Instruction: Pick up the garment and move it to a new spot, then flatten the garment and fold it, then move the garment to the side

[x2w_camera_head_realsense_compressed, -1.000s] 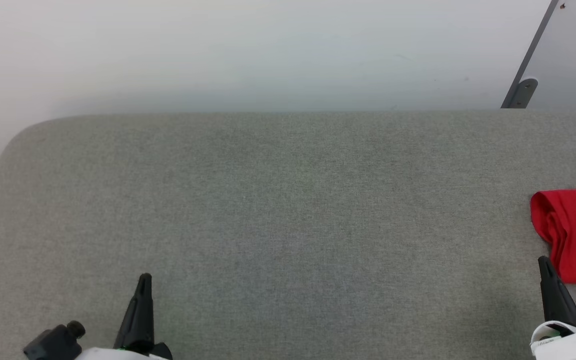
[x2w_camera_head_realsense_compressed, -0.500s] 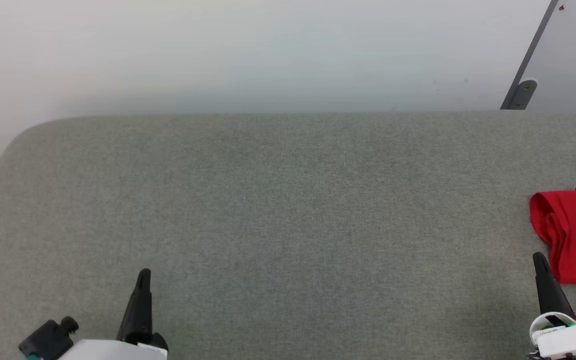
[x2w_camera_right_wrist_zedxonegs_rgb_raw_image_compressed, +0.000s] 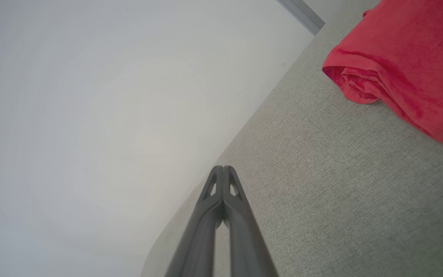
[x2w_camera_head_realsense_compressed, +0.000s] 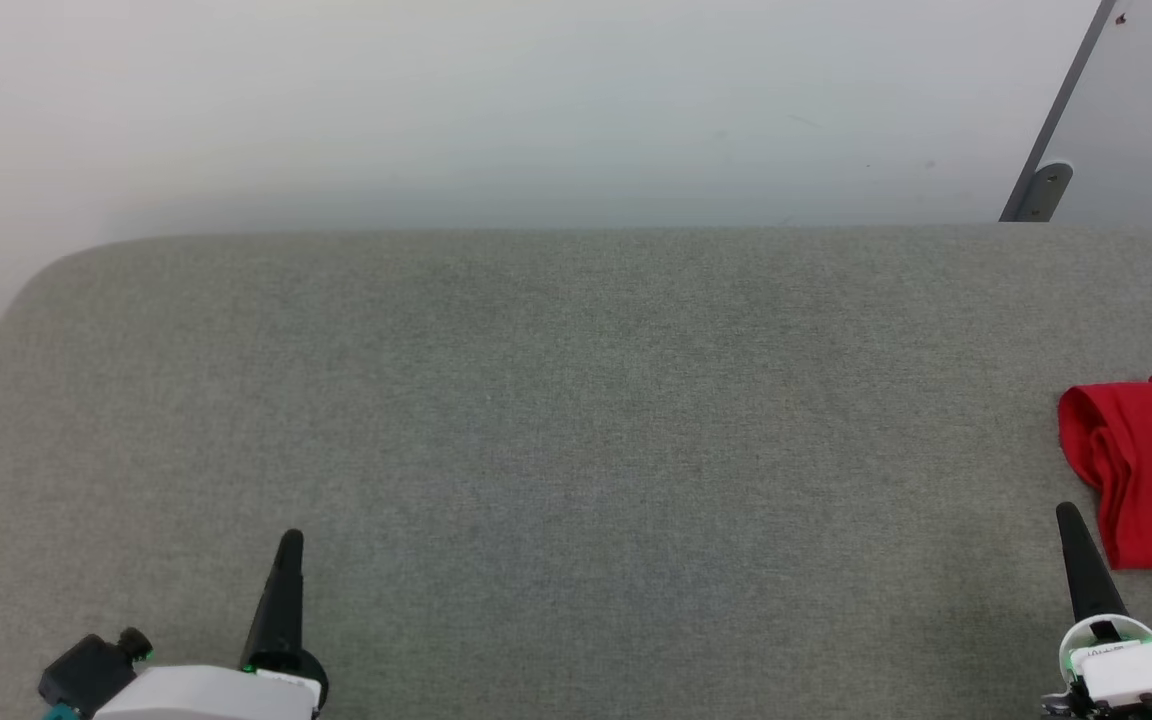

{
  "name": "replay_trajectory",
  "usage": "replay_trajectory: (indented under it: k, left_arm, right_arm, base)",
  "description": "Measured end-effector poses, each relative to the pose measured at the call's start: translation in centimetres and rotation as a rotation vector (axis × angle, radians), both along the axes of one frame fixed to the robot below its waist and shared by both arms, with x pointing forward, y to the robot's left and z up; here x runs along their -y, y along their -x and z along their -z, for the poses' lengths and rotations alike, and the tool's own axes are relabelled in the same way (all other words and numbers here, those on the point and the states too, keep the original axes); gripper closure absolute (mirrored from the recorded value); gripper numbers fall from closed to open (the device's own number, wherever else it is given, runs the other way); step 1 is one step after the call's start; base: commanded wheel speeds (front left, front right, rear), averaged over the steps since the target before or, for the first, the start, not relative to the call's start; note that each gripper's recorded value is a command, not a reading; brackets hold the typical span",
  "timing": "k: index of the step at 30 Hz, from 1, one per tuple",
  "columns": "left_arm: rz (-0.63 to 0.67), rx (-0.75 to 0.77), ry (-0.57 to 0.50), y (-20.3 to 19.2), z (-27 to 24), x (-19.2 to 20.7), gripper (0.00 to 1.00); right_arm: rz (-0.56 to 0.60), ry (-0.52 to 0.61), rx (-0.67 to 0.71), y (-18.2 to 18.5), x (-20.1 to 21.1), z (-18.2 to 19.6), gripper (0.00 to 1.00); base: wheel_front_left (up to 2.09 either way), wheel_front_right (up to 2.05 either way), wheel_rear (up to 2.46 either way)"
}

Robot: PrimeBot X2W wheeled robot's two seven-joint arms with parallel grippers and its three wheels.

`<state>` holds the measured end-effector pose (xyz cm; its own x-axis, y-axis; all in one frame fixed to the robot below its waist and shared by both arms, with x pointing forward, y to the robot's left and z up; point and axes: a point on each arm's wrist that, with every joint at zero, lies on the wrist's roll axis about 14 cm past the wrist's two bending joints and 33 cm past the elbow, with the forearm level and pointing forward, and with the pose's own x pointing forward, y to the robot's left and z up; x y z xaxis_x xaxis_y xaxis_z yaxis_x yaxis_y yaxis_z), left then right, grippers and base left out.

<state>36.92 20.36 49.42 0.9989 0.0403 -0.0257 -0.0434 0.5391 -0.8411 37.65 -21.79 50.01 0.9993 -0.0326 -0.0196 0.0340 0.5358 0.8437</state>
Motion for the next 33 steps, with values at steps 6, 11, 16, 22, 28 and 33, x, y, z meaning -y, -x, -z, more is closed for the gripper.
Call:
replay_trajectory:
  k: [6, 11, 16, 22, 28, 33]
  left_arm:
    - [0.003, -0.002, 0.063, -0.2, 0.0, 0.0, 1.00]
    - [0.002, -0.005, 0.115, -0.4, 0.0, 0.0, 1.00]
    - [0.001, -0.004, 0.164, -0.5, 0.0, 0.0, 1.00]
    - [0.004, -0.005, 0.220, -0.7, 0.0, 0.0, 1.00]
    - [0.006, -0.003, 0.274, -0.9, -0.1, 0.1, 1.00]
    - [0.010, 0.001, 0.314, -1.1, -0.3, 0.1, 1.00]
  right_arm:
    - [-0.001, -0.057, -0.005, -0.1, -0.1, 0.1, 1.00]
    - [0.002, -0.112, -0.006, -0.2, -0.2, 0.2, 1.00]
    - [-0.002, -0.165, -0.004, -0.3, -0.5, 0.1, 1.00]
    - [-0.005, -0.214, -0.004, -0.5, -0.6, 0.1, 1.00]
    - [-0.005, -0.268, -0.004, -0.5, -0.7, 0.1, 1.00]
    - [-0.006, -0.313, 0.002, -0.7, -0.9, -0.1, 1.00]
  base:
    - [0.00, 0.00, 0.00]
    - [0.00, 0.00, 0.00]
    - [0.00, 0.00, 0.00]
    - [0.00, 0.00, 0.00]
    - [0.00, 0.00, 0.00]
    - [0.00, 0.00, 0.00]
